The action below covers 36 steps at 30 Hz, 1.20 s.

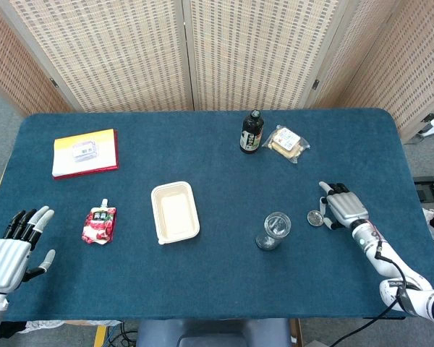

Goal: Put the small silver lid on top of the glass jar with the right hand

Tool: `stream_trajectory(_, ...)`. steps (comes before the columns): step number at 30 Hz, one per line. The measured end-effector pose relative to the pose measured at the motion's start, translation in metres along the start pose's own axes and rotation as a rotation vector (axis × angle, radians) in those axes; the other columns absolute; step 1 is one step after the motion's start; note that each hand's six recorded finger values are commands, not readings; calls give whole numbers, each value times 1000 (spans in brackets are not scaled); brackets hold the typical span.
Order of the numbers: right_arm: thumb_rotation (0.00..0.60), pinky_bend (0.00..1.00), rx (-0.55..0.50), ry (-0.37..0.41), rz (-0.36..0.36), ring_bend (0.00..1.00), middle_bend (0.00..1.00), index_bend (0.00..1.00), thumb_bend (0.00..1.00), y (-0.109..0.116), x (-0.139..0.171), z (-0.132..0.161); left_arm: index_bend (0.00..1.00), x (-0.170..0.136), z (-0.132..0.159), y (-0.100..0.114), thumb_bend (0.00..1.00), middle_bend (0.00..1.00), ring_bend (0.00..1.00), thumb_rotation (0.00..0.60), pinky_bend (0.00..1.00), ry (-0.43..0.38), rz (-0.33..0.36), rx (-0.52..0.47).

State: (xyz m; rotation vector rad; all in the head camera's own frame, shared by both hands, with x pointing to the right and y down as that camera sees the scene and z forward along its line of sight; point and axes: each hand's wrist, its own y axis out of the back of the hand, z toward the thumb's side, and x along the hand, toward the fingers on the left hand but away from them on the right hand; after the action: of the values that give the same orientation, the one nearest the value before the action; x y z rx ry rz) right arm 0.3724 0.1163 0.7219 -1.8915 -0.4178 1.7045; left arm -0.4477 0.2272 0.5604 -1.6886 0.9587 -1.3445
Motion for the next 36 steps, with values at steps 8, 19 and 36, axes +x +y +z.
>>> stream_trajectory(8,600,0,4,3,16,0,0,519,415,-5,-5,4,0,-2,0,2,374,47,0,600,0,-3,5,-5)
stream_trajectory(19,600,0,14,12,30,0,0,565,415,-12,-12,11,0,-4,0,4,374,47,0,600,0,-10,9,-9)
stream_trajectory(36,600,0,41,40,7,0,11,637,415,-5,-13,22,0,-8,-1,9,373,47,0,600,0,-26,33,-22)
